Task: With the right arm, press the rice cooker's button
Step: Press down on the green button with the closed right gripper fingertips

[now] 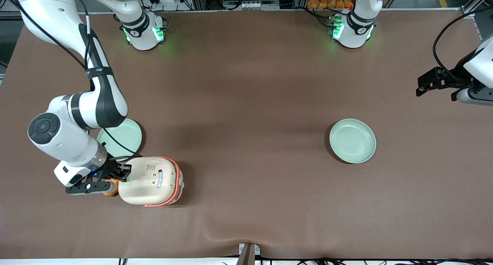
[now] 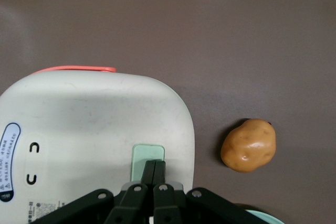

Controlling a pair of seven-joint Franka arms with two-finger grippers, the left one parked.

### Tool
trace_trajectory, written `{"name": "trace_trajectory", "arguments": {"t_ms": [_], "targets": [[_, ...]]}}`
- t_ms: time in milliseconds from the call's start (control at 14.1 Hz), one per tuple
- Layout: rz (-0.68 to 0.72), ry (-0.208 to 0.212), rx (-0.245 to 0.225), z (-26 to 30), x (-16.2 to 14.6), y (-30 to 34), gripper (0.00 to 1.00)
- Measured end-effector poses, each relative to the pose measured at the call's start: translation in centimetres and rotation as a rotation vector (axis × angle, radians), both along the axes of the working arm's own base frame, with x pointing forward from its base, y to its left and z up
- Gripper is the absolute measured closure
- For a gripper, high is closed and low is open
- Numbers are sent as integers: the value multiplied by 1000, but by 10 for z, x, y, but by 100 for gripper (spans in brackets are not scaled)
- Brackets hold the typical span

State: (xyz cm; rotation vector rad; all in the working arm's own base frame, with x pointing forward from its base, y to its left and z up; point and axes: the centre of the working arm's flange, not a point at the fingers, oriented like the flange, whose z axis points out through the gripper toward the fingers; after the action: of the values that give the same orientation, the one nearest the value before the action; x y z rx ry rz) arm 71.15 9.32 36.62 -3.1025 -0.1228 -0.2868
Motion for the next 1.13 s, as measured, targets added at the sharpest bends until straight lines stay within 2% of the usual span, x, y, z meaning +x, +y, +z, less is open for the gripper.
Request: {"name": "trace_trajectory", "arguments": {"t_ms": [1134], "targets": [[3,1,0,-4,1,2,99]]}}
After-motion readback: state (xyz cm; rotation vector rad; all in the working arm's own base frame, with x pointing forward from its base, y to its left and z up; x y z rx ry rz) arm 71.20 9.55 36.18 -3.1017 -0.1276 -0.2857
